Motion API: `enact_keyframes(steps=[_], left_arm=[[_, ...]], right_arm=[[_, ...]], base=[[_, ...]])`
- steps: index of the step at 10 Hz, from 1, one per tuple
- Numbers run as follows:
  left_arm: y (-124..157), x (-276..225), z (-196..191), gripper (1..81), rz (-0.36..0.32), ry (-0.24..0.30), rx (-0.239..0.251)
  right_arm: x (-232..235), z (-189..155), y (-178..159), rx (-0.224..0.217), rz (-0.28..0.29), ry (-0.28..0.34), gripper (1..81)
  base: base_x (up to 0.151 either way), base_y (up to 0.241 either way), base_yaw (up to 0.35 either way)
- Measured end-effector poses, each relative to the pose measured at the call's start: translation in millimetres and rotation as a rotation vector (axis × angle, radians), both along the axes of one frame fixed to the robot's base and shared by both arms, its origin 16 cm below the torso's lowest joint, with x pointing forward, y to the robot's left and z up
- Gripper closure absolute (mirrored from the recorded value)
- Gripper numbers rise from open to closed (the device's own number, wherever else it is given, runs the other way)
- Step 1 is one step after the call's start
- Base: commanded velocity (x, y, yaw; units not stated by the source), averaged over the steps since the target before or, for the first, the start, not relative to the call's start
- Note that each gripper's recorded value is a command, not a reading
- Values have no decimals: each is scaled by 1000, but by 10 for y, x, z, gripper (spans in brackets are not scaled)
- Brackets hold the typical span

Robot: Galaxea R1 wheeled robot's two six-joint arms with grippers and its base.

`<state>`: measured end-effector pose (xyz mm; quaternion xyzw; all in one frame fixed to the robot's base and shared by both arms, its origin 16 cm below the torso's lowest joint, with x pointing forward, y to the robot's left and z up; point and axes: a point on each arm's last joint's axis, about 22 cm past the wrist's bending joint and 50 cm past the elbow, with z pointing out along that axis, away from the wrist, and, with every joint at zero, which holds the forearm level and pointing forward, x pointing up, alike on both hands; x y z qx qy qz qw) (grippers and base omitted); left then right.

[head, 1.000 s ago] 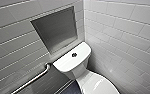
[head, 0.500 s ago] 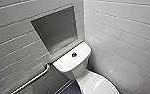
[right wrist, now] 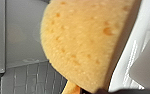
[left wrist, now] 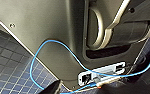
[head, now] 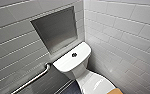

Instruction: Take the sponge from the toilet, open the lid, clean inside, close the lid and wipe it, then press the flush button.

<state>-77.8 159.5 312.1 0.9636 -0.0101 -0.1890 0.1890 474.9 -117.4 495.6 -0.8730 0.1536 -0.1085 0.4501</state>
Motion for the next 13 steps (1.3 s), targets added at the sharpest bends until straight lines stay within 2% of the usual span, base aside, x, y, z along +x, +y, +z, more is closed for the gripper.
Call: enact_keyframes(steps=[1,4,6,7,9,10,13], left_arm=[[2,-1,0,10,0,0,0],[8,-1,0,10,1,0,1],[35,-9,0,10,0,1,4],[47,-13,0,10,0,2,6],[45,-13,1,10,0,2,6],[45,-13,1,10,0,2,6],[46,-17,2,10,0,3,6]], right_arm=[[244,-86,52,-7,28,-17,811],[986,-518,41,-90,66,-67,811],[1351,-756,248,-119,97,-77,811],[1573,-783,427,-121,114,-90,811],[1990,-606,868,-91,157,-127,811],[2111,-541,970,-83,168,-133,811],[2035,-646,1256,-75,182,-113,811]], base=[[0,0,0],[0,0,0],[0,0,0],[0,0,0],[0,0,0],[0,0,0],[0,0,0]])
